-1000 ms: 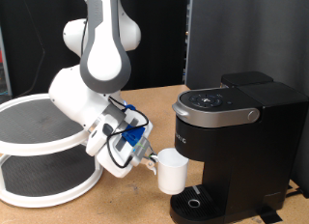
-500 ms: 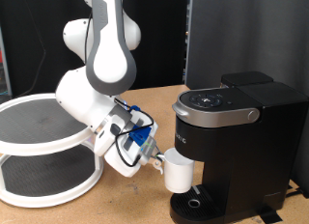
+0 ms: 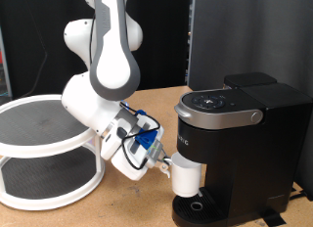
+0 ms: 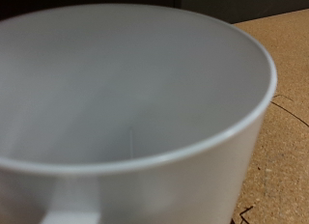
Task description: Make a cup of coffee with the keurig machine
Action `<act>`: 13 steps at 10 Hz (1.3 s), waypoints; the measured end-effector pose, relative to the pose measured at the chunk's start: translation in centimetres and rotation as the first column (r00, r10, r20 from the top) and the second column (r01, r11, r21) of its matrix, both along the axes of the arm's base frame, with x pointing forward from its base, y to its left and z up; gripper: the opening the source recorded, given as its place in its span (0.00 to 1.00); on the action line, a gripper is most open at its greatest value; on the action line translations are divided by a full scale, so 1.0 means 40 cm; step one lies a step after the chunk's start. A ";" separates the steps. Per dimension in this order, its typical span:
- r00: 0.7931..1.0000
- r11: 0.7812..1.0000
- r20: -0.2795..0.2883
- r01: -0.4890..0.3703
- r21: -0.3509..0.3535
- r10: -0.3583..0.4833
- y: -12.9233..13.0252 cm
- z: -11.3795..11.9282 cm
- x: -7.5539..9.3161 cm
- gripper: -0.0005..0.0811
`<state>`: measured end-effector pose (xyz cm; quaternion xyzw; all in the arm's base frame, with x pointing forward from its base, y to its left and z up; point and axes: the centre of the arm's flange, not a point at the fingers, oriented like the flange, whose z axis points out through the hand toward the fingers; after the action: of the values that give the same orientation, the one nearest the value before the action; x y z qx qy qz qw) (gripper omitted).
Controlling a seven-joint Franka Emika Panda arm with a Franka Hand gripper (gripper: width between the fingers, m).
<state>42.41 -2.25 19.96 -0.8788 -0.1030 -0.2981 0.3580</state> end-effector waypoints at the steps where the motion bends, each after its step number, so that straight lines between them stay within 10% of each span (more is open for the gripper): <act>1: 1.000 1.000 0.004 0.001 0.002 -0.001 0.006 0.000 0.001 0.09; 13: 1.000 1.000 0.005 0.010 -0.026 -0.010 0.050 -0.094 0.036 0.09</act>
<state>43.85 -0.27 16.21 -0.8832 -0.1033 -0.3006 0.3447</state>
